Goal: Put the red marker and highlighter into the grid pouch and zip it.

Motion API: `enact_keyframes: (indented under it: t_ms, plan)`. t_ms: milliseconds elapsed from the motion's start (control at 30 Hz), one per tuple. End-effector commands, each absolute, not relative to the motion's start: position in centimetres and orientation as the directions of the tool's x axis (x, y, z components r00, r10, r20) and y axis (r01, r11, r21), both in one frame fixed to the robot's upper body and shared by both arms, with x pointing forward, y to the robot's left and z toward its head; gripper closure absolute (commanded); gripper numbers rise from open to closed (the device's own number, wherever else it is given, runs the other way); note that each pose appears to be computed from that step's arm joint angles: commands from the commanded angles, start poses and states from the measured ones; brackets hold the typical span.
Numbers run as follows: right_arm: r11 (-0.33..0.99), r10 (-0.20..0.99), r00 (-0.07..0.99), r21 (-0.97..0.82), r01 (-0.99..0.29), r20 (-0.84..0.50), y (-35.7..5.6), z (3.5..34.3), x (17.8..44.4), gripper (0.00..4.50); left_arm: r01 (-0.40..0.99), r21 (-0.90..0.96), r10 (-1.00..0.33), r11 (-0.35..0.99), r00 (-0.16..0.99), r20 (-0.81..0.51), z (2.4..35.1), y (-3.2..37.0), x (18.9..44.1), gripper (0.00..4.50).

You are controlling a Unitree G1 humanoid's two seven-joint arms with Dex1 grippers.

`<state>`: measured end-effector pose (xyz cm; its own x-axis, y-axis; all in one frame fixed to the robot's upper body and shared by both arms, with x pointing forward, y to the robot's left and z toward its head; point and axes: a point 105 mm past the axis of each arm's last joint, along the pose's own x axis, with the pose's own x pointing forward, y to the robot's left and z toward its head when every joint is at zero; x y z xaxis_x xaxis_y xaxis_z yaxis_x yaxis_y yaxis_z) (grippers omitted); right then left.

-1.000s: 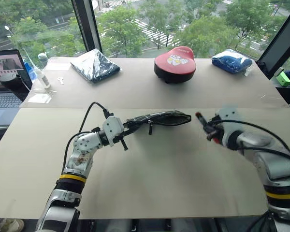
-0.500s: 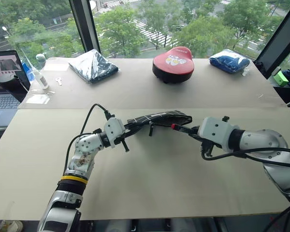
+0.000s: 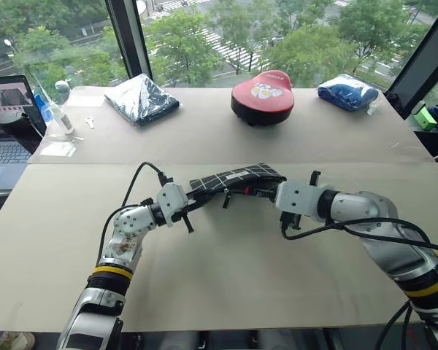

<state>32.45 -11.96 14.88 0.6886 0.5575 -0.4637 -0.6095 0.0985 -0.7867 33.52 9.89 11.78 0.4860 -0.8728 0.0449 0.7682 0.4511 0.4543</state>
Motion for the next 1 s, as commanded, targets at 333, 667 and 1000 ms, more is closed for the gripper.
enact_keyframes:
  t_ms: [333, 667, 1000]
  plan:
    - [-0.058, 0.702, 0.628, -0.906, -0.420, -0.337, -4.9, 16.2, 35.8, 4.02, 0.750, 0.487, -0.878, 0.448, 0.471, 0.084, 13.1, 9.7, 33.3, 4.50]
    - [0.084, 0.702, 0.678, -0.919, -0.385, -0.220, -6.5, 18.0, 38.0, 1.74, 0.741, 0.495, -0.875, 0.453, 0.476, 0.088, 14.0, 9.7, 33.4, 4.50]
    - [0.427, 0.740, 0.647, -0.617, -0.661, -0.181, -13.5, 21.5, 33.9, 1.74, 0.742, 0.490, -0.873, 0.458, 0.480, 0.090, 14.3, 9.5, 33.2, 4.50]
